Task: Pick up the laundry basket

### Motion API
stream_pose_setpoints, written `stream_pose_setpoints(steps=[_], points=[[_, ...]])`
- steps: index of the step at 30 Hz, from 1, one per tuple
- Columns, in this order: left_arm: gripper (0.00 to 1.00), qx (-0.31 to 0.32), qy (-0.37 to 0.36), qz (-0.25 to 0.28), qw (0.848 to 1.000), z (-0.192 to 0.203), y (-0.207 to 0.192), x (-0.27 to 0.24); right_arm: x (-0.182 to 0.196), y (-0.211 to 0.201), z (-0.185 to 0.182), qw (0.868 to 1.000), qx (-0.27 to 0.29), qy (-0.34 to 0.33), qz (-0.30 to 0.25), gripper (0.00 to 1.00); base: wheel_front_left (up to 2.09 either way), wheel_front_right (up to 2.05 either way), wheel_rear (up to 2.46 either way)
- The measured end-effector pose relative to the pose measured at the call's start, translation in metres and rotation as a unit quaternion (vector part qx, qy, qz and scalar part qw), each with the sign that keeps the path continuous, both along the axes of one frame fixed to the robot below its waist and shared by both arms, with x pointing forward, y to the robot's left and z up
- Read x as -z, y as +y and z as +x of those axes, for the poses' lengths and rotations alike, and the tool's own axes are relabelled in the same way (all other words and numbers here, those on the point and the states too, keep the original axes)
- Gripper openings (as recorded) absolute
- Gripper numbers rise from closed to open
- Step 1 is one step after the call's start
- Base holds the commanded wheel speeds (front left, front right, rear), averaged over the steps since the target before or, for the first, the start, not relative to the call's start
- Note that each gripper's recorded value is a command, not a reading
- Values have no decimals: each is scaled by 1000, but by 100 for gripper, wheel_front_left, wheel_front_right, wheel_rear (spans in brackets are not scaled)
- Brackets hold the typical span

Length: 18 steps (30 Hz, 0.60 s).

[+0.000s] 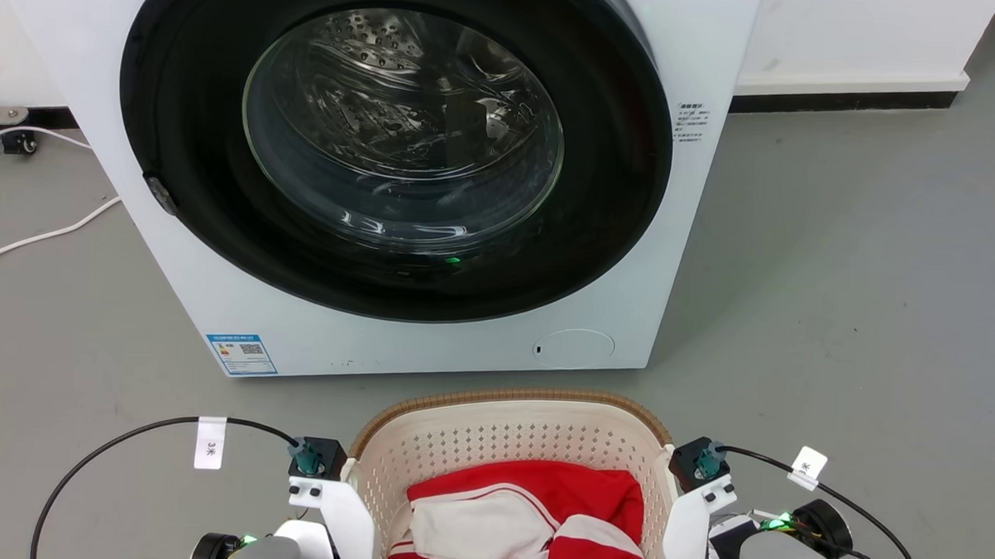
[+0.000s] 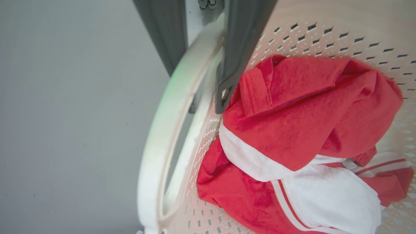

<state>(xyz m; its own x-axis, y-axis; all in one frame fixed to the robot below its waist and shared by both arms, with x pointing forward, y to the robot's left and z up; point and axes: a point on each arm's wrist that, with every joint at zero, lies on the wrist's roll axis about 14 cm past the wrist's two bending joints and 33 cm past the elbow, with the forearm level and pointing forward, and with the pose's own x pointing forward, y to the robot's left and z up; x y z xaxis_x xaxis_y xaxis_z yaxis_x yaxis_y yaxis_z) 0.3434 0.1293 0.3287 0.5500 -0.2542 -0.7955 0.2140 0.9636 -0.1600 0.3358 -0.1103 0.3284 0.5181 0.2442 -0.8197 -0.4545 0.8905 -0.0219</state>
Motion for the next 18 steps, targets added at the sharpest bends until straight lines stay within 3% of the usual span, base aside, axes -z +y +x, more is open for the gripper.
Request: stream_pose_setpoints(steps=[18], points=[[0,-1,5,-2,1000,-3,0,3,2,1,-2,1000,-2,6,1,0,0,0,0]])
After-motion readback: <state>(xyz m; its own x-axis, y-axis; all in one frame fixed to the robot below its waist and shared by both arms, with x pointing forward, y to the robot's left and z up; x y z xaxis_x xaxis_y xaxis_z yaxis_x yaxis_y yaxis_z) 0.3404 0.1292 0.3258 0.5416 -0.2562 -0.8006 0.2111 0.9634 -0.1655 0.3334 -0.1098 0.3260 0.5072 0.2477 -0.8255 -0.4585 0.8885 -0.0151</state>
